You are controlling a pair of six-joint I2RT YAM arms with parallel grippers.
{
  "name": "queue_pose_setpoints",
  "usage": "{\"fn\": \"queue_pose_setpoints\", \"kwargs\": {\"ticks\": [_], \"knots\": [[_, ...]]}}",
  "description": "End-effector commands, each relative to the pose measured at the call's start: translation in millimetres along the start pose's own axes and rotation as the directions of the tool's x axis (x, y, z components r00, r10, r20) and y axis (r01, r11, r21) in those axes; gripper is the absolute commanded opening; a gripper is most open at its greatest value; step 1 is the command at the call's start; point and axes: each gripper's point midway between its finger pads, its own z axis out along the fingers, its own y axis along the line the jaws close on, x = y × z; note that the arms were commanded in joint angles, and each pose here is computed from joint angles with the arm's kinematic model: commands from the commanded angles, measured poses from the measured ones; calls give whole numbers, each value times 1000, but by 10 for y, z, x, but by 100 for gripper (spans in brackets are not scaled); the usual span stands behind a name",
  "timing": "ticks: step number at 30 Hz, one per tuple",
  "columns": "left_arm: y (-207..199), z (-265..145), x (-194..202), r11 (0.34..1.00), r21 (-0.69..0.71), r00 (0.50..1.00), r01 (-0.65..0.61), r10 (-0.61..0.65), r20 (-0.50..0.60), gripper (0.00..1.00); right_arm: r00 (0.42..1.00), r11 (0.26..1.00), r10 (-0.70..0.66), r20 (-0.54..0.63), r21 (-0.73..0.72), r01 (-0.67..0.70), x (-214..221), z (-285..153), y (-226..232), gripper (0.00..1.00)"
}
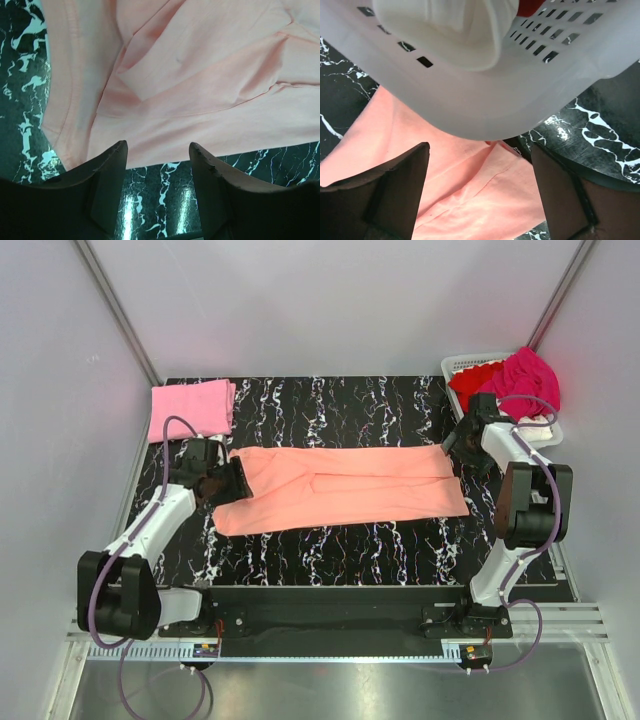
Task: Fold and stack the t-shirts
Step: Fold the tshirt
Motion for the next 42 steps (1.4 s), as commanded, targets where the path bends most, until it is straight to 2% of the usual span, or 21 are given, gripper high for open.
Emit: {"fn": "queue_pose_setpoints", "kwargs": {"ticks": [1,6,10,15,17,21,25,32,36,38,39,40,42], "knots": [[1,-109,-151,1000,-23,997,14,-12,77,58,997,999,26,68,28,-28,-192,-113,-62,90],[-60,-58,-319,1000,-19,996,20,-18,92,58,997,998,27,73,-58,-23,-238,-253,87,88],[-117,40,-506,1000,-17,994,19,-17,108,55,999,977,14,39,-213,-6,-153,-393,356,82],[-168,253,-639,999,-21,996,25,-23,84,51,995,924,-98,13,-370,96,-7,-482,777,78],[-196,358,-591,999,-22,998,27,-26,62,50,984,907,-179,-17,-389,158,179,-432,947,76],[-224,535,-408,998,-33,999,47,-46,25,49,968,889,-243,-65,-414,195,355,-305,1168,74],[-257,689,-139,997,-44,998,56,-57,-24,47,943,908,-283,-176,-366,204,646,71,1149,72],[-268,887,231,995,-87,994,49,-57,-91,46,914,946,-282,-292,-246,213,997,286,838,69],[-271,957,144,993,-113,994,19,-32,-108,46,889,955,-280,-363,-201,219,1346,191,573,67],[-183,1050,132,985,-174,991,-3,-20,-133,46,872,951,-294,-390,-215,224,1551,38,487,66],[-273,1063,-43,987,-162,994,-16,-2,-110,46,871,946,-303,-385,-233,226,1589,-70,483,66],[-241,1149,-42,982,-186,992,-27,2,-129,46,862,942,-312,-400,-252,224,1686,-145,473,65],[-348,1171,-255,983,-178,994,-43,23,-111,45,818,933,-345,-461,-263,246,2085,-294,319,62]]}}
